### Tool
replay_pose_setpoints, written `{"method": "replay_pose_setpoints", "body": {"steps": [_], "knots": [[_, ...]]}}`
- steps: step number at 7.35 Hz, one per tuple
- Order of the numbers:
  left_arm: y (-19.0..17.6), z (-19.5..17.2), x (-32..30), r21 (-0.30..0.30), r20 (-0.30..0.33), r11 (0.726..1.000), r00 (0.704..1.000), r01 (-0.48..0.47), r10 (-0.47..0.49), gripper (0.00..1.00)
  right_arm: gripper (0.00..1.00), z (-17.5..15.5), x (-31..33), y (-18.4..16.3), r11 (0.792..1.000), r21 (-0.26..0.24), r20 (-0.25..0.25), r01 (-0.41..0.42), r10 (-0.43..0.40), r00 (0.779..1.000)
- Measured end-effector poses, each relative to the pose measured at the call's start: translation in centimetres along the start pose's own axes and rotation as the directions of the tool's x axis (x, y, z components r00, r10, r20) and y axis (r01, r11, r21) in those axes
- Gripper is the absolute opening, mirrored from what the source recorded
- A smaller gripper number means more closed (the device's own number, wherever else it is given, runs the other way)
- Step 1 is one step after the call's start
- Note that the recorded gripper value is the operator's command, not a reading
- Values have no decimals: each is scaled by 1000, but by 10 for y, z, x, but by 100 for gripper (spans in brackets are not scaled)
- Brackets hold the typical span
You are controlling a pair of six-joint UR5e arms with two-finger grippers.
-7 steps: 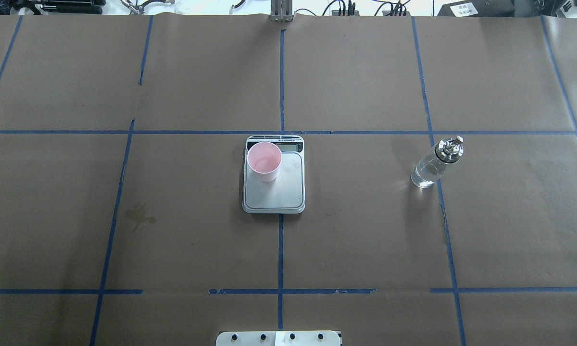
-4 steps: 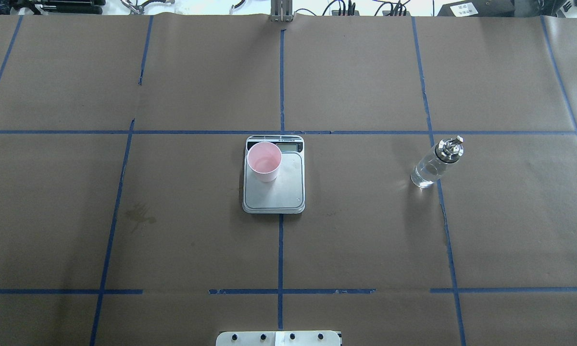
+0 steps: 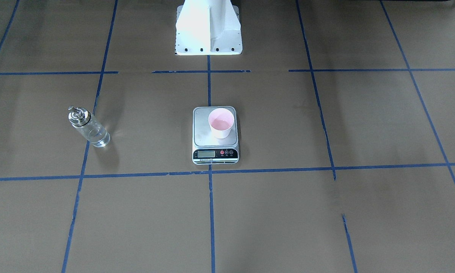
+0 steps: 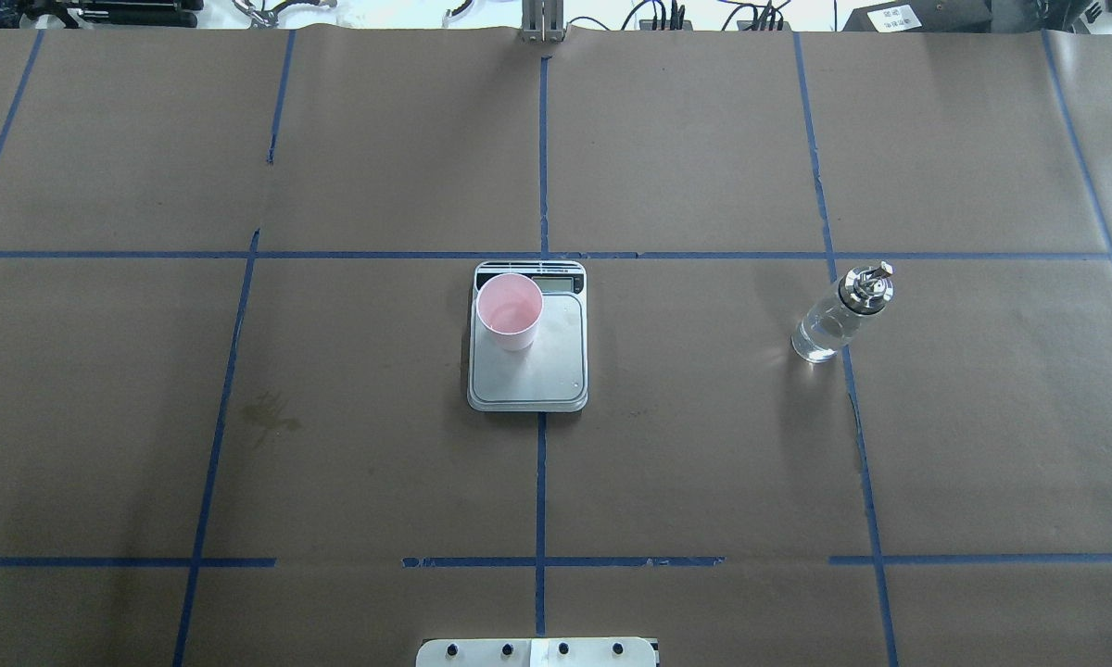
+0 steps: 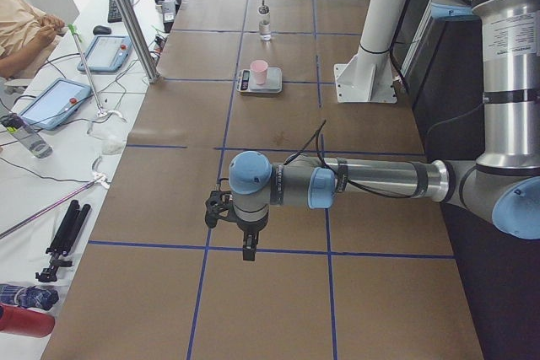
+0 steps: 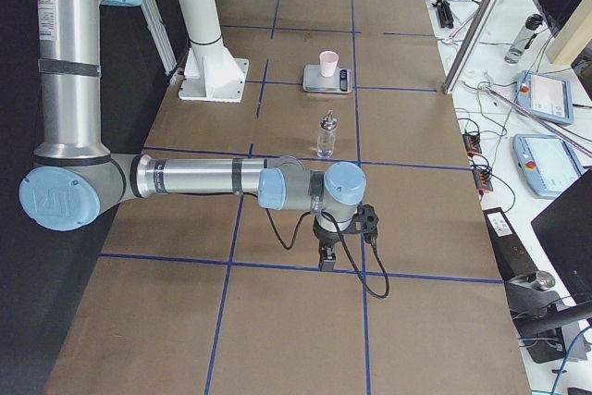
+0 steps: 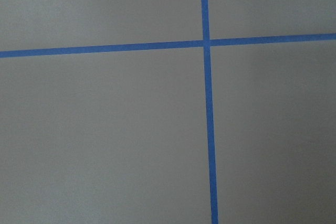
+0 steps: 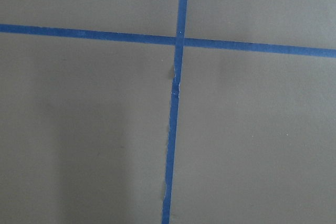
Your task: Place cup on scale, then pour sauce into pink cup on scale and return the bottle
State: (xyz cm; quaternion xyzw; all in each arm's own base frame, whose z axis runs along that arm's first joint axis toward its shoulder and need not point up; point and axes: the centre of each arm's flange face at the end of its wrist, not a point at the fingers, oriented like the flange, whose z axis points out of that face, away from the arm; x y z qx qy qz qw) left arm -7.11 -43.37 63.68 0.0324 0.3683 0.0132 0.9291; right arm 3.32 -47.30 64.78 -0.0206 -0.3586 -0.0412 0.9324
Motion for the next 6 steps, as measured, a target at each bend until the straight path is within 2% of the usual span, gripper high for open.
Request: {"method": "replay_pose_setpoints", "body": {"steps": [6], "knots": [[-1,-1,1,3,0,1000,1000,-1,1,100,100,1,1,1,1000,-3,-1,-1,1,1000]]}}
